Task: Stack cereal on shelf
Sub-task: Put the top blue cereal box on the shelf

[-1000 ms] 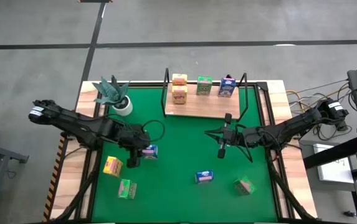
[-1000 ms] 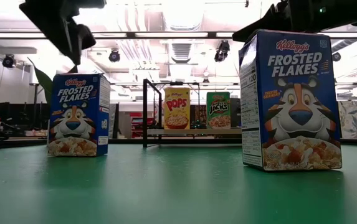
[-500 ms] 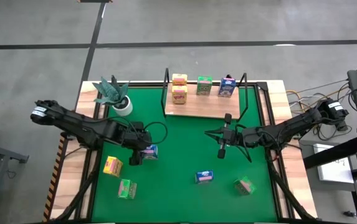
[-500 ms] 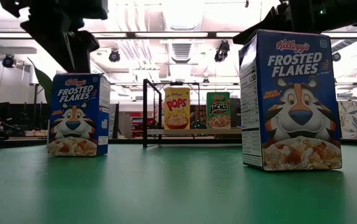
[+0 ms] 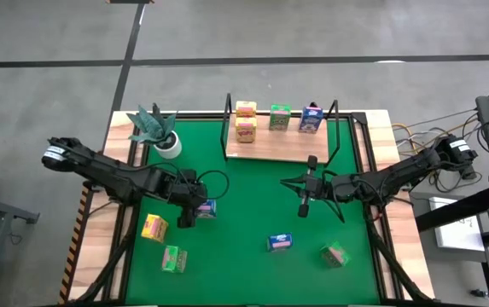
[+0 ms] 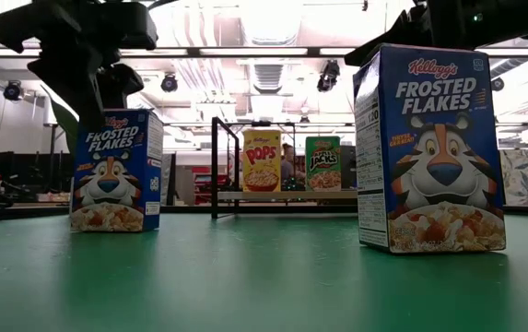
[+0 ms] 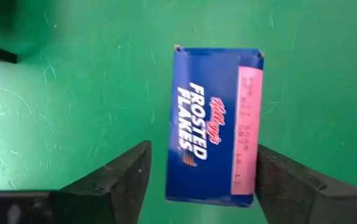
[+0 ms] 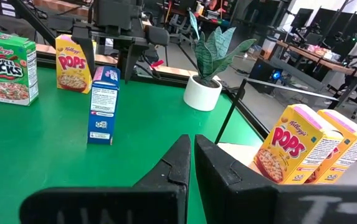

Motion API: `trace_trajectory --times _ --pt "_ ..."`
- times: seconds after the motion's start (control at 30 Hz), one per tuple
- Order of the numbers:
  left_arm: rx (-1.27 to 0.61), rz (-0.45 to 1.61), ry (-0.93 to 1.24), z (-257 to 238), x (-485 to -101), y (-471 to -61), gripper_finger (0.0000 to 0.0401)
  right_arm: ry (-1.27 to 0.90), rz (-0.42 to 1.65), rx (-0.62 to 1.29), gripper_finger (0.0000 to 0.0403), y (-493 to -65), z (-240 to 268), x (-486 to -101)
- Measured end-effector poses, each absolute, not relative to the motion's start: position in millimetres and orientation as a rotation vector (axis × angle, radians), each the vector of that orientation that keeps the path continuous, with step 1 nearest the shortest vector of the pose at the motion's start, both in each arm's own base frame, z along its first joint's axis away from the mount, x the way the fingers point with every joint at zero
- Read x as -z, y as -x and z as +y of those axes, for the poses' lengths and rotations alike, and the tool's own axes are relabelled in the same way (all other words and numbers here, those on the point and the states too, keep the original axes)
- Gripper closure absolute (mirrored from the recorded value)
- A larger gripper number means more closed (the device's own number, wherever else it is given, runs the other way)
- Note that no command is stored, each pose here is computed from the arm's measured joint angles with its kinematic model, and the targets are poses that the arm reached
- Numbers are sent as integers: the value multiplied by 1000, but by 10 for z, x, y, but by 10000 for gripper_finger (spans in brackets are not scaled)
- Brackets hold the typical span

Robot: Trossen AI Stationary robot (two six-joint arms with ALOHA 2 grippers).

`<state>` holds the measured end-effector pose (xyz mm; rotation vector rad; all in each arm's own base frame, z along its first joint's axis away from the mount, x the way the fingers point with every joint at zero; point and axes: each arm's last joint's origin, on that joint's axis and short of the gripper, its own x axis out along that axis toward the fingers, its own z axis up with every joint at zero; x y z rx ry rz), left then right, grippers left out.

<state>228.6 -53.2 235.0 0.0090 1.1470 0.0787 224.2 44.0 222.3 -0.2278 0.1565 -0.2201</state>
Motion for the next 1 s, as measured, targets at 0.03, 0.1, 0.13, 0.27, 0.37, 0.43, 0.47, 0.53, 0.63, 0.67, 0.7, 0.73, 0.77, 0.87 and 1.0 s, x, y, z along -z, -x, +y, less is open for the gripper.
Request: trace_trajectory --times 0.03,0.1,0.13,0.27,0.37,0.43,0.47,0.53,0.63,0.67,0.7,0.73,0.77,0.87,1.0 --pt "-79 1147 -9 -532 -2349 -2286 177 228 157 220 390 -2242 440 -2223" --pt "-78 1144 -8 -532 -2350 -2289 197 228 157 220 390 -2242 440 -2223" --pt "-78 1143 -8 -533 -2351 -2290 206 228 157 220 390 -2242 440 -2223" --pt "-79 1142 -5 -533 -2352 -2290 237 228 157 220 390 -2242 440 -2223" --pt "-82 1142 -1 -533 -2353 -2291 251 228 157 220 390 -2242 440 -2223" --pt "-82 1139 0 -534 -2355 -2293 256 233 157 220 390 -2242 440 -2222" --pt "-81 1137 1 -534 -2356 -2296 258 237 158 220 390 -2242 440 -2223" --pt "-80 1129 3 -536 -2373 -2304 259 247 155 219 390 -2236 439 -2232" --pt "-71 1097 5 -546 -2467 -2341 258 255 135 220 390 -2209 432 -2279" --pt "-64 1083 2 -550 -2511 -2357 258 260 125 214 390 -2196 430 -2303" --pt "-56 1067 -3 -554 -2560 -2374 258 264 113 200 390 -2181 429 -2328" --pt "-47 1050 -10 -559 -2613 -2391 258 273 100 186 390 -2166 430 -2354" --pt "-38 1033 -18 -563 -2667 -2408 258 281 87 171 390 -2149 429 -2381" --pt "-3 980 -58 -574 -2828 -2452 258 300 44 149 390 -2089 422 -2468" --pt "30 897 -112 -579 -3046 -2509 257 325 9 131 390 -1997 404 -2553"
